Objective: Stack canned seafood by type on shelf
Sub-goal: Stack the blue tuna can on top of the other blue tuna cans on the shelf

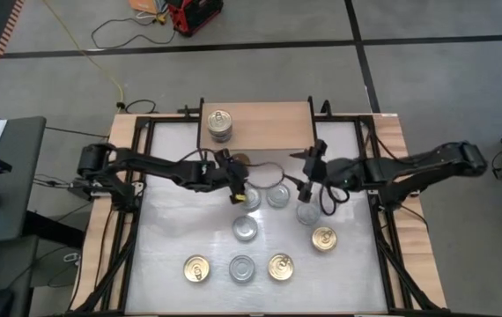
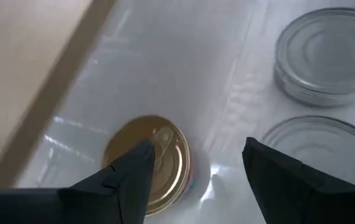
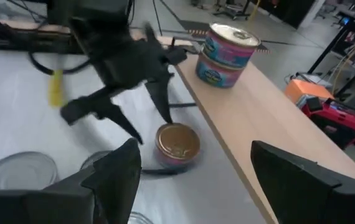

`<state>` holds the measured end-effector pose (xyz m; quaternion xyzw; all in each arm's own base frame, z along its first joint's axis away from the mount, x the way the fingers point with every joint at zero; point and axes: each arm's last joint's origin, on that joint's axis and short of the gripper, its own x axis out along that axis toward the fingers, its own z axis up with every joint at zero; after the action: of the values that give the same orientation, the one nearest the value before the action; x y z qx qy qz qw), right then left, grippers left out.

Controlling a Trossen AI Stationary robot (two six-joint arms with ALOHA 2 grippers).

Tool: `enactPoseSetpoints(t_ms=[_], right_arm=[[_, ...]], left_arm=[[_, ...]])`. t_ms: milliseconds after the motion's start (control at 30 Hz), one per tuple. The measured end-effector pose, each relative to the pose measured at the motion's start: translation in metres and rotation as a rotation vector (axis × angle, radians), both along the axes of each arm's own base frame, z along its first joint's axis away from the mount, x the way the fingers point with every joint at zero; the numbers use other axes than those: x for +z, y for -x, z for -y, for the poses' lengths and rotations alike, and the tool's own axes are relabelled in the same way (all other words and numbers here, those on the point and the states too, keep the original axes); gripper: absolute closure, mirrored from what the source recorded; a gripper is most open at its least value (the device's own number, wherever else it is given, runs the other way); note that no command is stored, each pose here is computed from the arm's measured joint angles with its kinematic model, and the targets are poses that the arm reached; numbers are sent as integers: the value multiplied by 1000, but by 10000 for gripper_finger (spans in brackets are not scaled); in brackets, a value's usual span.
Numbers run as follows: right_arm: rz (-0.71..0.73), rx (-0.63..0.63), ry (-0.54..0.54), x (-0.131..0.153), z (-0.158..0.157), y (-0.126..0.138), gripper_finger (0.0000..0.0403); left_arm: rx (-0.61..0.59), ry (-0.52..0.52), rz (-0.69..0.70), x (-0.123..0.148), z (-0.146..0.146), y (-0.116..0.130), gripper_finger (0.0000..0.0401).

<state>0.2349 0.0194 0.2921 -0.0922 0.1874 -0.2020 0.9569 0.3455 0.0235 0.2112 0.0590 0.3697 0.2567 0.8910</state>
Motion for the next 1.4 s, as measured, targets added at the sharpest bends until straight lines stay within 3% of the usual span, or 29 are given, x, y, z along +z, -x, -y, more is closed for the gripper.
enactPoseSetpoints(t_ms=[233, 600, 967, 1200, 1400], right_arm=[[9, 27, -13, -8, -20, 12, 72], [56, 73, -20, -4, -45, 20, 72], [85, 92, -26, -2, -53, 22, 72], [87, 90, -28, -2, -53, 22, 72], [87, 90, -28, -2, -53, 22, 72]], left_arm=[[95, 49, 28, -17, -15, -7, 198], [193, -38, 9, -37, -29, -2, 216], [123, -70, -81, -47, -28, 5, 233], [33, 92, -90, -48, -21, 6, 293], [18, 165, -218, -40, -2, 10, 326]])
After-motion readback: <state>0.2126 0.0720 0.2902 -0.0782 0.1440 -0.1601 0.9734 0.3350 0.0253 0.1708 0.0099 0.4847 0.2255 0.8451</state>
